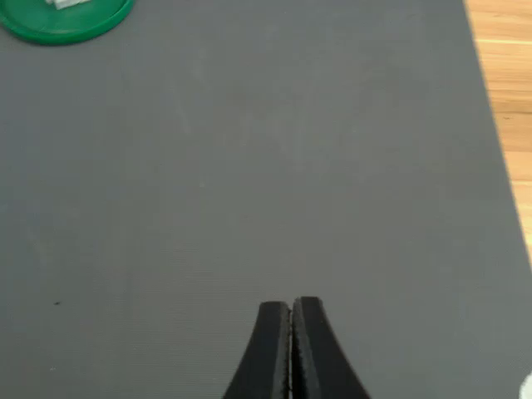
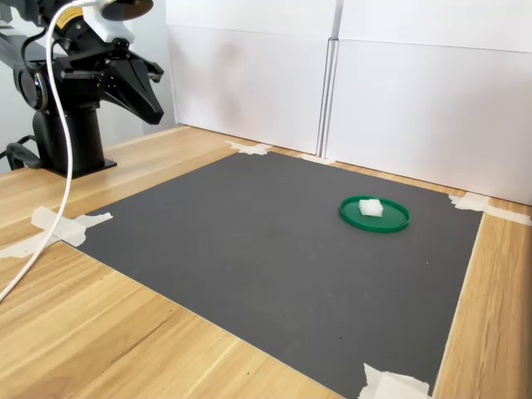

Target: Grasp a white terminal and put it in the green lid.

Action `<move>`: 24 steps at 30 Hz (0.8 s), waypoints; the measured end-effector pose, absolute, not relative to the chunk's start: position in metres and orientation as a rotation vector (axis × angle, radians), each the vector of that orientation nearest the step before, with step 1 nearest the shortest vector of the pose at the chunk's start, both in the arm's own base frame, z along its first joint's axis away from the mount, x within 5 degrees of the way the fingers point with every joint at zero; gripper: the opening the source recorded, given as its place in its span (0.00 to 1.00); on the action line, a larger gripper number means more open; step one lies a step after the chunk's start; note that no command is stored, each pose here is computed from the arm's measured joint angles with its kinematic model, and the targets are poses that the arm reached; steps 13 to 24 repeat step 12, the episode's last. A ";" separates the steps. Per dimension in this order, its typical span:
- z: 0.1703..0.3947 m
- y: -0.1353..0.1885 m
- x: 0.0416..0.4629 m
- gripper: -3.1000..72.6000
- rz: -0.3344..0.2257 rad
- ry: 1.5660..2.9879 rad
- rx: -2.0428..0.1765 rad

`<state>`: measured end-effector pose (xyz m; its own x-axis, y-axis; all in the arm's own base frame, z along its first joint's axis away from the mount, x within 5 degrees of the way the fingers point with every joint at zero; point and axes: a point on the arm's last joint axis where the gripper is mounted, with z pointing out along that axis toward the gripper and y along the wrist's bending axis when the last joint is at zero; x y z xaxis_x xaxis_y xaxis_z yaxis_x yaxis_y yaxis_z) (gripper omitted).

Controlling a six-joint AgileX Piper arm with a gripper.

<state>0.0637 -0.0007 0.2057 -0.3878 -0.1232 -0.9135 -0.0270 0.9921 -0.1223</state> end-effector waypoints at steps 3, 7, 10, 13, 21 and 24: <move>0.199 -0.001 0.059 0.01 -0.113 1.947 -0.095; 0.189 -0.001 0.055 0.01 -0.118 1.926 -0.091; 0.185 -0.001 0.054 0.01 -0.127 1.878 -0.088; 0.186 -0.001 0.054 0.01 -0.129 1.851 -0.086; 0.186 -0.001 0.054 0.01 -0.129 1.851 -0.086; 0.186 -0.001 0.054 0.01 -0.129 1.851 -0.086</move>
